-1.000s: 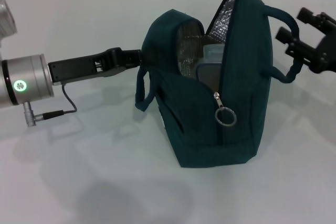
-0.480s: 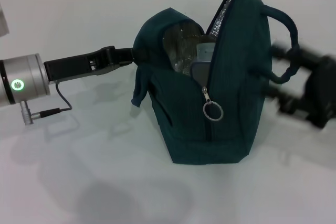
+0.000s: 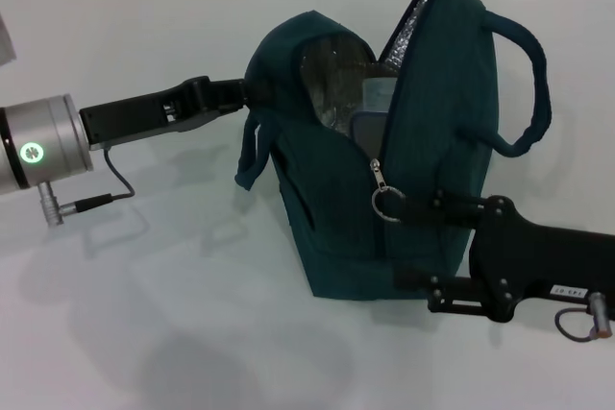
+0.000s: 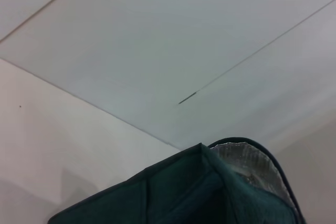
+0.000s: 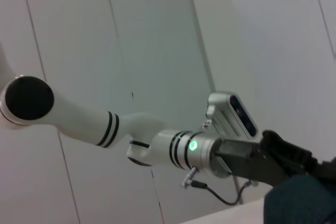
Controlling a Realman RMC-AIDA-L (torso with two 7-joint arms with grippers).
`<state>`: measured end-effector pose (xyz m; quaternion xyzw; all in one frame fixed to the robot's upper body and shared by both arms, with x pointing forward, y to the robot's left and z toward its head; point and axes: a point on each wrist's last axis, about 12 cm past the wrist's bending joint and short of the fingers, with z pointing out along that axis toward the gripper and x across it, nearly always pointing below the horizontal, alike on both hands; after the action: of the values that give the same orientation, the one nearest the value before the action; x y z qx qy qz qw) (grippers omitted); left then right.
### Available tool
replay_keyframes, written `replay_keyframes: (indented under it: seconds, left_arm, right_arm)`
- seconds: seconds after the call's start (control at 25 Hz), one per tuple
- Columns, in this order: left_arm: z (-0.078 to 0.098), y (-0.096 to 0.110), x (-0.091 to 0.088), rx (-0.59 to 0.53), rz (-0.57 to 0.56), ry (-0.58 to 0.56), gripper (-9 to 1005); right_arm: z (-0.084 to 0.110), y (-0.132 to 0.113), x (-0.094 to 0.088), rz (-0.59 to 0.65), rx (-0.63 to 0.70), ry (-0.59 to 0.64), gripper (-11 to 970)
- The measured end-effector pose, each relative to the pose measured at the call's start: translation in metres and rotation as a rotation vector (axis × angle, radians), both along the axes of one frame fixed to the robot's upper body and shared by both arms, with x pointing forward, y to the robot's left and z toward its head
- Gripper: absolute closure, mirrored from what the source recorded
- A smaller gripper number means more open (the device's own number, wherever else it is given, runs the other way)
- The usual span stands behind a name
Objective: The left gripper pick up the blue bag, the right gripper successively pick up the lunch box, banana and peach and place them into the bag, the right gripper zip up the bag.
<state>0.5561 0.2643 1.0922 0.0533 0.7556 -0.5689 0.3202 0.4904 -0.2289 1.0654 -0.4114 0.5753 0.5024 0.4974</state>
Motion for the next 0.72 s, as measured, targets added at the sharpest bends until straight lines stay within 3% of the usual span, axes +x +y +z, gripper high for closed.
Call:
replay_keyframes:
  seconds: [0.72]
  left_arm:
    - [0.0005, 0.0004, -0.0001, -0.003, -0.001, -0.001, 855]
  right_arm:
    - [-0.003, -0.0035, 0.002, -0.024, -0.024, 0.028, 253]
